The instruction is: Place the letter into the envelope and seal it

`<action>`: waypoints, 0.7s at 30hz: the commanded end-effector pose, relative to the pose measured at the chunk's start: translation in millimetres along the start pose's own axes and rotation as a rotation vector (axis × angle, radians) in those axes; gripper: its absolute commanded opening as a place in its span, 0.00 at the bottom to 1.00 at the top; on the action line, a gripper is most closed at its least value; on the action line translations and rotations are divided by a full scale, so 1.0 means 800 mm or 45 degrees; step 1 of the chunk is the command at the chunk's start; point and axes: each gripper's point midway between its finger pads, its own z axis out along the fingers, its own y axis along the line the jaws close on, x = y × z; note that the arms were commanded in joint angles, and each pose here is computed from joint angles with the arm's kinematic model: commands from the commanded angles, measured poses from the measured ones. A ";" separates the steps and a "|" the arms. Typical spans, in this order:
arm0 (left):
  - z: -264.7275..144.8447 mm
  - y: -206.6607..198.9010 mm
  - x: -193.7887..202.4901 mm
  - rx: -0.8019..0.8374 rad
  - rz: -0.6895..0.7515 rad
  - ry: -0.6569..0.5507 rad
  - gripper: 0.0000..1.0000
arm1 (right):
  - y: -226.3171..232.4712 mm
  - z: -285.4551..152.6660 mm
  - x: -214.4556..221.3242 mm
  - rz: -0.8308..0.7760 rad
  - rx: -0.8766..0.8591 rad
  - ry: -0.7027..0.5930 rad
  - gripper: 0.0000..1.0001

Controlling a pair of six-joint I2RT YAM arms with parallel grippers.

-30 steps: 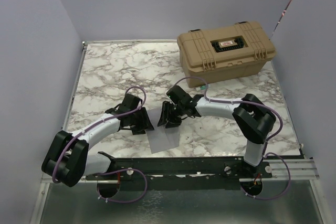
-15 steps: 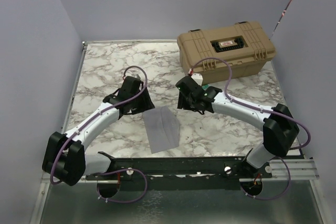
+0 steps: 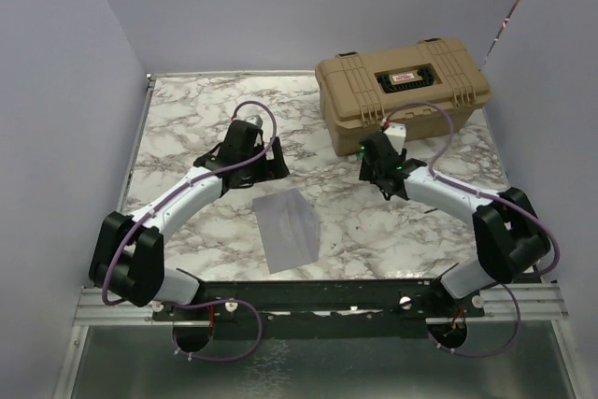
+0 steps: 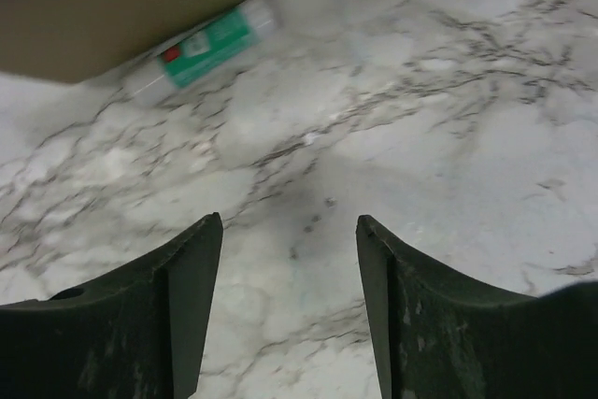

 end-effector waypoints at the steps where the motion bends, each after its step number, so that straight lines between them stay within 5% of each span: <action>1: 0.011 -0.039 -0.036 0.164 0.071 -0.078 0.98 | -0.014 0.000 -0.039 0.235 -0.138 -0.145 0.58; 6: 0.045 -0.064 -0.037 0.280 0.030 -0.023 0.97 | -0.040 0.026 -0.011 0.597 -0.276 0.031 0.25; 21: 0.121 -0.097 -0.033 0.447 0.016 0.127 0.92 | -0.045 0.125 -0.029 1.170 -0.395 0.266 0.09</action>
